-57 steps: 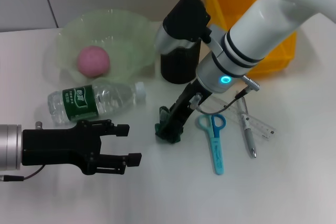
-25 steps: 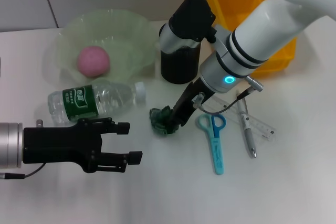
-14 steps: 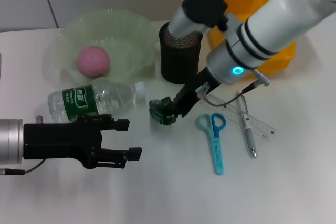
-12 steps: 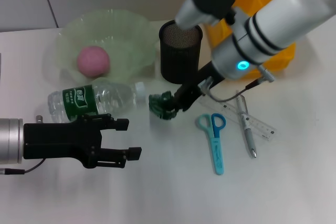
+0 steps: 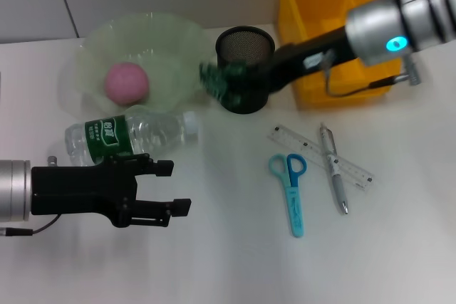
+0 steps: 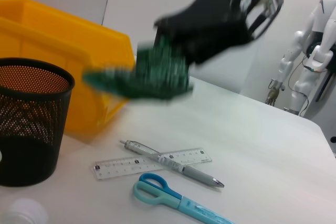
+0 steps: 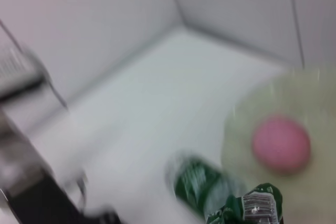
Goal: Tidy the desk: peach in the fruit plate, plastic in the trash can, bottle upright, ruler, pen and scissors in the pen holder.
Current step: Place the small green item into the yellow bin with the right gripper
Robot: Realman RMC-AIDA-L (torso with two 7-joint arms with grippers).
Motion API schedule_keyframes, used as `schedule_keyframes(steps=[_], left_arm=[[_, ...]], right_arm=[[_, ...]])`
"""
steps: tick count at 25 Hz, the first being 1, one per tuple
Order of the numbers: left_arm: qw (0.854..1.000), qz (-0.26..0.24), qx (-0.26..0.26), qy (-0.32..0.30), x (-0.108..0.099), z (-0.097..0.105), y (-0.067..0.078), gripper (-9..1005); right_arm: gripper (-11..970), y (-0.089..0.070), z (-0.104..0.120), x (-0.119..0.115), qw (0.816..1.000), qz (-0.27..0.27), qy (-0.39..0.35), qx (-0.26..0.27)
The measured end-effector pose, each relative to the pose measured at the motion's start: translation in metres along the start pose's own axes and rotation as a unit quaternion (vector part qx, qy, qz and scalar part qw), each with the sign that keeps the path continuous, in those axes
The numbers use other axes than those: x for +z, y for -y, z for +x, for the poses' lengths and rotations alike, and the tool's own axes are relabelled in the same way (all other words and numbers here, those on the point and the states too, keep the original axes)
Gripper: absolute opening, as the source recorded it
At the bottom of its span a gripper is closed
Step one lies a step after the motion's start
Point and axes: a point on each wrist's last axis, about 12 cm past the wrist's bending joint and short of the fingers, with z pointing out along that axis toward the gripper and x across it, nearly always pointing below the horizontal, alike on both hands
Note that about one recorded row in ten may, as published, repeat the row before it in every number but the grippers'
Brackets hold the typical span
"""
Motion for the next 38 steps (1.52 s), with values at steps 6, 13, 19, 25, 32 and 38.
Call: schedule_keyframes(steps=[6,13,19,25,32,38], left_arm=[[1.0,-0.003,0.003,-0.005,0.003,0.003,0.0,839],[1.0,-0.005,0.009,-0.004,0.005,0.004,0.001,839],[1.0,-0.003,0.009,-0.007,0.007,0.005,0.002,839],[1.0,-0.001,0.011,-0.009,0.008,0.004,0.002,838],[1.0,0.0,0.012,-0.009,0.009,0.003,0.002,838],[1.0,0.0,0.013,-0.009,0.008,0.002,0.001,838]], right_arm=[[-1,0.019,0.015,-0.052,0.982,0.006,0.188,0.007],[-1,0.05,0.044,-0.087,0.95,0.078,0.297,0.05],[-1,0.074,0.065,-0.099,0.935,0.186,0.293,0.069],[0,0.085,0.067,-0.089,0.942,0.23,0.235,0.072],[9,0.092,0.062,-0.076,0.942,0.254,0.205,0.077],[182,0.093,0.057,-0.075,0.94,0.26,0.209,0.076]])
